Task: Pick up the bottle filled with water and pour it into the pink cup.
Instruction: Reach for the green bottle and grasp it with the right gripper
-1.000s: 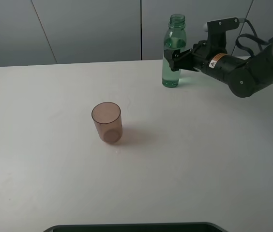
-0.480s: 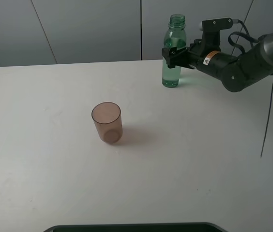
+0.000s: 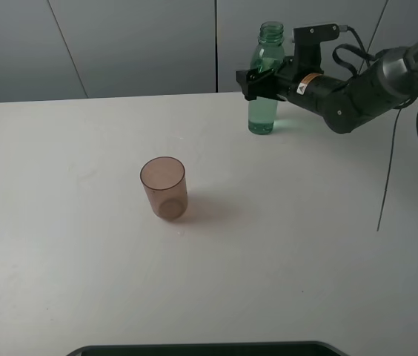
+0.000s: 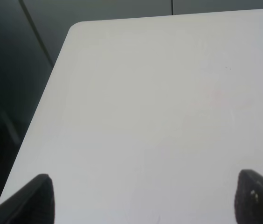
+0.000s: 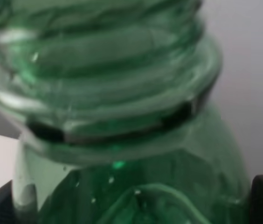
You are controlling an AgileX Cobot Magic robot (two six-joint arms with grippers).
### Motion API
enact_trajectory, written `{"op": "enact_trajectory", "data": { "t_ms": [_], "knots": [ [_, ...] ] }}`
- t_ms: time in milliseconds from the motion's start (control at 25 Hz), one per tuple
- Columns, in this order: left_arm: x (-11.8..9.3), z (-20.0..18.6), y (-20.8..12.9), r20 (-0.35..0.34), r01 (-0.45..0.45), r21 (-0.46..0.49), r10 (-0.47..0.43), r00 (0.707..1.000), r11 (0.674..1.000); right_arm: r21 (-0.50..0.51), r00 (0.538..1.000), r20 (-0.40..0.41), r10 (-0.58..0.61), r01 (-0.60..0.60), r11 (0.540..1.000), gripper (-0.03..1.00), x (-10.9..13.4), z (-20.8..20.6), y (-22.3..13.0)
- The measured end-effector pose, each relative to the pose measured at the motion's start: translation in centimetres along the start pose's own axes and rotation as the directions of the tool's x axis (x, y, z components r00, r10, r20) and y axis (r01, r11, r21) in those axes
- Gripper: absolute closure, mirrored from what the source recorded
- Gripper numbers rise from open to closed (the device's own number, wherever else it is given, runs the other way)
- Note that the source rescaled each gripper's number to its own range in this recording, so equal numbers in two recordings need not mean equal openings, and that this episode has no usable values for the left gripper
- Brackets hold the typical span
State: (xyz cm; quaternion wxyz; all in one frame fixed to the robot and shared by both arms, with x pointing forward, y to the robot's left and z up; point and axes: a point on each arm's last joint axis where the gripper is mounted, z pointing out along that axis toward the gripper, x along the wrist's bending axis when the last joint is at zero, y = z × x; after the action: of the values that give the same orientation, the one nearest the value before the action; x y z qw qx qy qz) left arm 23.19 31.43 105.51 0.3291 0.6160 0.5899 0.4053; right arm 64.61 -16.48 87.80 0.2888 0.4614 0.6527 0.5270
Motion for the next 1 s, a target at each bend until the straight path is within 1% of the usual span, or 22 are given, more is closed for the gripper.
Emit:
{"op": "enact_trajectory", "data": {
  "t_ms": [440, 480, 520, 560, 600, 640, 1000],
  "knots": [
    [0.00, 0.00, 0.00, 0.000, 0.000, 0.000, 0.000, 1.000, 1.000, 0.009, 1.000, 0.003, 0.005, -0.005, 1.000, -0.03, 0.11, 0.09, -0.28],
    [0.00, 0.00, 0.00, 0.000, 0.000, 0.000, 0.000, 1.000, 1.000, 0.009, 1.000, 0.005, 0.006, -0.006, 1.000, 0.00, 0.09, 0.09, -0.27],
    [0.00, 0.00, 0.00, 0.000, 0.000, 0.000, 0.000, 1.000, 1.000, 0.008, 1.000, 0.008, 0.007, -0.007, 1.000, 0.17, 0.07, 0.09, -0.27],
    [0.00, 0.00, 0.00, 0.000, 0.000, 0.000, 0.000, 1.000, 1.000, 0.008, 1.000, 0.008, 0.007, -0.007, 1.000, 0.41, 0.07, 0.09, -0.27],
    [0.00, 0.00, 0.00, 0.000, 0.000, 0.000, 0.000, 1.000, 1.000, 0.008, 1.000, 0.008, 0.007, -0.007, 1.000, 0.76, 0.07, 0.09, -0.27],
    [0.00, 0.00, 0.00, 0.000, 0.000, 0.000, 0.000, 1.000, 1.000, 0.008, 1.000, 0.009, 0.002, -0.002, 1.000, 0.90, 0.06, 0.09, -0.26],
    [0.00, 0.00, 0.00, 0.000, 0.000, 0.000, 0.000, 1.000, 1.000, 0.012, 1.000, 0.010, -0.009, 0.009, 1.000, 0.90, 0.03, 0.18, -0.26]
  ]
}}
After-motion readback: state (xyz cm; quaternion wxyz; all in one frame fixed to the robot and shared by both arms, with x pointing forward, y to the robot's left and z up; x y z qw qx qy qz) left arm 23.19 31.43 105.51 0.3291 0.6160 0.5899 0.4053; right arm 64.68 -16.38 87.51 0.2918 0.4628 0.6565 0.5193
